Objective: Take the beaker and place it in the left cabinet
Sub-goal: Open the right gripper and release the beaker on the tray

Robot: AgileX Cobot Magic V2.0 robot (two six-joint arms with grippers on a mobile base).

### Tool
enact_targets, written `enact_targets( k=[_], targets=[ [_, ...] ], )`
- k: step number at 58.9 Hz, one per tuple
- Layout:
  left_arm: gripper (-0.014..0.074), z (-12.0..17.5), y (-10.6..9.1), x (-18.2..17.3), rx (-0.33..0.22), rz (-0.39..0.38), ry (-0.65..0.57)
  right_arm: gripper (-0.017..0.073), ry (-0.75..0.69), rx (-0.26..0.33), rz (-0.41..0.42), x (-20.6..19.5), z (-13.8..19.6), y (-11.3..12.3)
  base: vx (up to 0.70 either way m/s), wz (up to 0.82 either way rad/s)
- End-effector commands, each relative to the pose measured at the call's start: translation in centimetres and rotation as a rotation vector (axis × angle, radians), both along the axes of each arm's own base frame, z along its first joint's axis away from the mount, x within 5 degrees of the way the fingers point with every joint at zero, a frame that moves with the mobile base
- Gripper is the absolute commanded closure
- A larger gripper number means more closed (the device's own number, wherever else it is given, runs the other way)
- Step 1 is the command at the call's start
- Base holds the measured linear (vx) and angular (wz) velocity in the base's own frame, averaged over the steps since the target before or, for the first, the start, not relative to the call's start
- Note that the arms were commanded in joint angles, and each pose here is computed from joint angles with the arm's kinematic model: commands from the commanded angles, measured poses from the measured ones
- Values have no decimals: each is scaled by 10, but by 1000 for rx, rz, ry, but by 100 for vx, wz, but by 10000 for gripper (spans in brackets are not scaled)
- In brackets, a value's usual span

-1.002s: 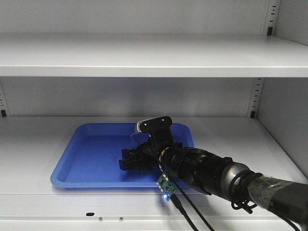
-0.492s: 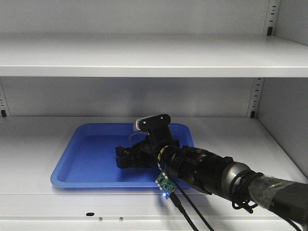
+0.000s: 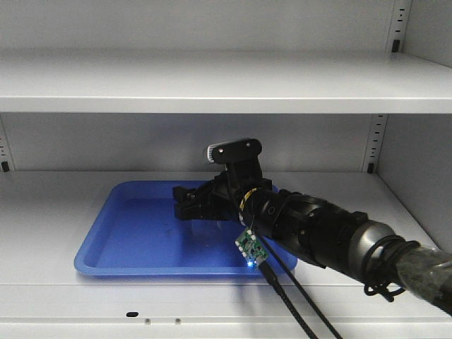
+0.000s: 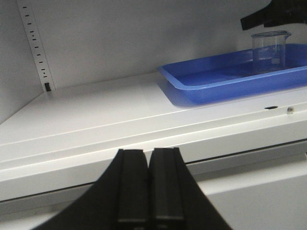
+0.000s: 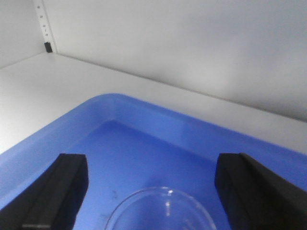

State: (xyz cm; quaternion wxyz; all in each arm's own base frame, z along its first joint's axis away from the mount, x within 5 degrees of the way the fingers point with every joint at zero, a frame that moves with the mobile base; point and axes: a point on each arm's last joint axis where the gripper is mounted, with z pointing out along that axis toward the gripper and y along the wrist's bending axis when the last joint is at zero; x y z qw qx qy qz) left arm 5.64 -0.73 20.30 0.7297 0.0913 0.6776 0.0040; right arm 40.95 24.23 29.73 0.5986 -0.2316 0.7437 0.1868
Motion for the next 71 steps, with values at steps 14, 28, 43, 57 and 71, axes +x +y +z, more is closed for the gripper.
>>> enact_targets(
  k=[14,28,43,57,71],
  targets=[
    [592,2,0,-1,-15,-4,-76,10,-91,55,-9,-31,63,-9,0,0],
    [592,2,0,-1,-15,-4,-76,146,-95,60,3,-69,74,-30,0,0],
    [592,2,0,-1,-15,-4,-76,265,-110,64,2,-108,85,-55,0,0],
    [592,2,0,-1,-15,-4,-76,367,-104,64,4,-140,82,-74,0,0],
    [592,2,0,-1,-15,-4,-76,372,-89,54,-1,-143,77,-76,0,0]
  ],
)
